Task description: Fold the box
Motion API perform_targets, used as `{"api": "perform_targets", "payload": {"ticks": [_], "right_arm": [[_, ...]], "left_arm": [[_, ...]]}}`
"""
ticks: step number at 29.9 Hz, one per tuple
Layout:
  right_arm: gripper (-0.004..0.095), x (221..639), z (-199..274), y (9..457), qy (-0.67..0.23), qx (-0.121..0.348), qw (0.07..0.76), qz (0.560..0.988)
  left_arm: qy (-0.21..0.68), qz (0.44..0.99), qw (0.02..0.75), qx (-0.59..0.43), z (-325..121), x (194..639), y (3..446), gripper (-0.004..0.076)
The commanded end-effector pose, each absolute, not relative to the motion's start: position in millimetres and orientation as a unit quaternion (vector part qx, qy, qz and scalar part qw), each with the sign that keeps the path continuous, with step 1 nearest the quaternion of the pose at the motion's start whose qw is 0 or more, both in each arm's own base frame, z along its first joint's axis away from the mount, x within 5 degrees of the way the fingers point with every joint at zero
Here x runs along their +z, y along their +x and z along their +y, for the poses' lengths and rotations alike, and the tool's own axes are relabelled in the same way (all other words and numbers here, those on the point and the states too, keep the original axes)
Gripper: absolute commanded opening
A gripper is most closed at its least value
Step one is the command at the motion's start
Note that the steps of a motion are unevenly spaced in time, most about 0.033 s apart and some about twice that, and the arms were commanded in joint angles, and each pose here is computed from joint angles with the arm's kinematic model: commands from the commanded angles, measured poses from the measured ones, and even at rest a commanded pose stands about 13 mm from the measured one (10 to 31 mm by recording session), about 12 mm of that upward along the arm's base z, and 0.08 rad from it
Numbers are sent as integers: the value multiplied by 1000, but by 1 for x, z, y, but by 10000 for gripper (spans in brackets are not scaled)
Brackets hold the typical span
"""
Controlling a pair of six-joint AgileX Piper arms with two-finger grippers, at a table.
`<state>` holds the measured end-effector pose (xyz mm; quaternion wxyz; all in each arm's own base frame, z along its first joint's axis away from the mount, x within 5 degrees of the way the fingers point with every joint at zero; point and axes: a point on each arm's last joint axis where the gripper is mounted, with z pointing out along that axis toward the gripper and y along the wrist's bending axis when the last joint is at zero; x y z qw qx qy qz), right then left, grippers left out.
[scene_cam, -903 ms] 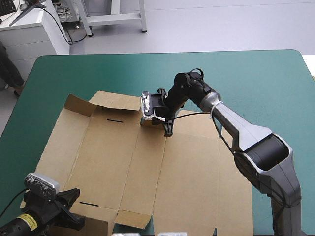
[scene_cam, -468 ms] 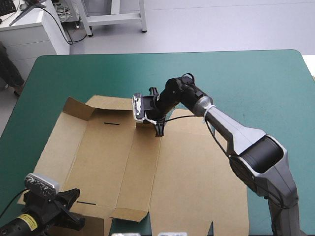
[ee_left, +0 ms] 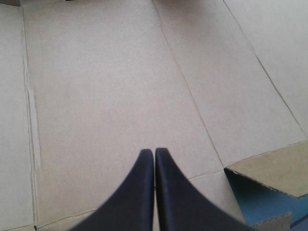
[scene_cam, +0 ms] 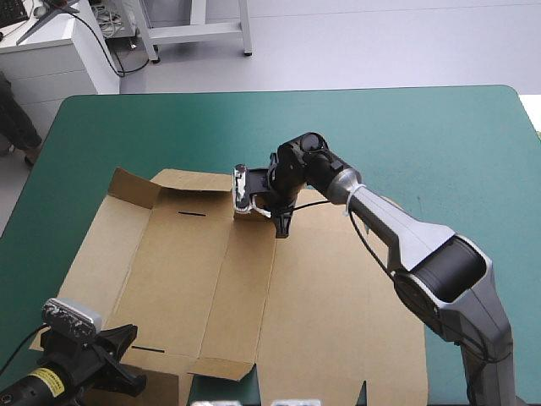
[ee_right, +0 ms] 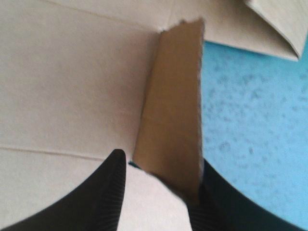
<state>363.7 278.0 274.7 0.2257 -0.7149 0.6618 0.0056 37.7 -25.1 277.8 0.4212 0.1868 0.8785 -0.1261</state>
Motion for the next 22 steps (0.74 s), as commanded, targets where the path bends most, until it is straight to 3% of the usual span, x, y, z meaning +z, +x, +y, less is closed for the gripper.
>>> {"api": "perform_targets", "payload": {"ticks": [1,7,10,14,18,22], "right_arm": [[332,337,249,360,-661,-22,295,690],[288,375,184,364,-559,-4,306,770],[246,388,147,359,-511,47,283,811],[167,412,98,354,-404,92,318,853],[97,429,57,334,-318,88,336,882],[89,425,28,297,-251,86,322,909]], "left_arm": [[179,863,451,-141,-27,290,41,-8],[179,863,451,-141,-27,290,41,-8],[179,863,451,-141,-27,290,41,-8],[179,863,451,-141,-27,290,41,-8],[179,863,451,-141,-27,290,41,-8],[179,863,451,-141,-27,290,41,-8]]}}
